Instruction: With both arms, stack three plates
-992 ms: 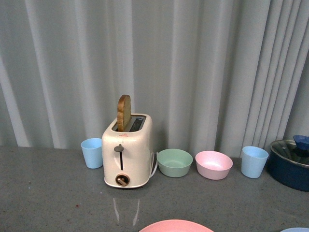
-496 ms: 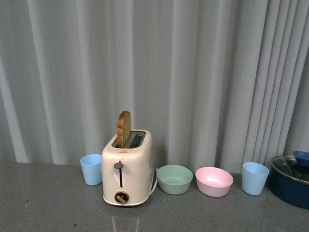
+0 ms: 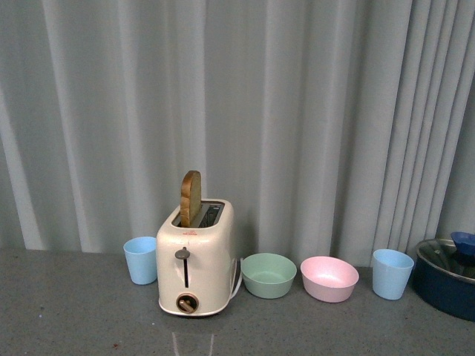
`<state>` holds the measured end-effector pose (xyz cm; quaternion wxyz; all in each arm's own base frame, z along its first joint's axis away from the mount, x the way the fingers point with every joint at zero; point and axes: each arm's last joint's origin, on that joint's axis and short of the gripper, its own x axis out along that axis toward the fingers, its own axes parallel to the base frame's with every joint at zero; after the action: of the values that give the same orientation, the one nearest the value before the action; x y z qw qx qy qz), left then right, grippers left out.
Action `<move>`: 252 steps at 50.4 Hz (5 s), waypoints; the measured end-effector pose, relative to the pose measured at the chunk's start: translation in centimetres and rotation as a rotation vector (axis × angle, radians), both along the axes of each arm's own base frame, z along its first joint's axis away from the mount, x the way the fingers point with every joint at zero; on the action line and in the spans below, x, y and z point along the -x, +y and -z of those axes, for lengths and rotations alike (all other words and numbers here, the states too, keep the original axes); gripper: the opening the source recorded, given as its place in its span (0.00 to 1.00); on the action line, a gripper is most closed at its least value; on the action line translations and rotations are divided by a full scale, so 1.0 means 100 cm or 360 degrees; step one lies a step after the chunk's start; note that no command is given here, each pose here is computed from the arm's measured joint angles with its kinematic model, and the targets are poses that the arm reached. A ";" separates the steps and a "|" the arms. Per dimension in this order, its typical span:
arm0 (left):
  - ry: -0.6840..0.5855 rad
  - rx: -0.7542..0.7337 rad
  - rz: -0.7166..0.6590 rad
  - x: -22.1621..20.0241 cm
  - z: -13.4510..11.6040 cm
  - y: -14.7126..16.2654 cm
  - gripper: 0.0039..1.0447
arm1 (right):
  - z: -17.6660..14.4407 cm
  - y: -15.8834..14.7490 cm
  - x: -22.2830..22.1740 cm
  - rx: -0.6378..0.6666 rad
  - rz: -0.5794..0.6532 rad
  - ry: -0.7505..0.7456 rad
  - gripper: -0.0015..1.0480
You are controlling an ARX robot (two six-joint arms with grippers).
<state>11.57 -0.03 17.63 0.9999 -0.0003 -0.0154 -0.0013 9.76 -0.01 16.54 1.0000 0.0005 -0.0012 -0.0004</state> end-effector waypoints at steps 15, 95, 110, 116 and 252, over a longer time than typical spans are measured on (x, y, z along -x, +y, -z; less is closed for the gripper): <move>-0.0001 0.0000 -0.0001 0.006 0.000 0.000 0.03 | 0.000 0.000 0.000 0.0000 0.0000 0.0000 0.93; 0.0010 0.0001 -0.0001 0.020 0.004 0.000 0.94 | 0.022 -0.150 -0.195 -0.0246 0.0408 0.1237 0.93; 0.0010 0.0001 -0.0001 0.020 0.004 0.000 0.94 | 0.052 -0.149 -0.199 -0.0001 0.0221 0.1465 0.93; 0.0010 0.0001 -0.0001 0.020 0.004 0.000 0.94 | 0.060 -0.148 -0.200 0.0009 0.0181 0.1499 0.93; 0.0010 0.0001 -0.0001 0.020 0.004 0.000 0.94 | 0.016 0.063 -0.216 -0.0242 -0.0671 0.0977 0.03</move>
<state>9.62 -0.02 17.27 0.9999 -0.0007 -0.0123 -0.0012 31.33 6.24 14.92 0.9291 0.0749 0.2985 0.2051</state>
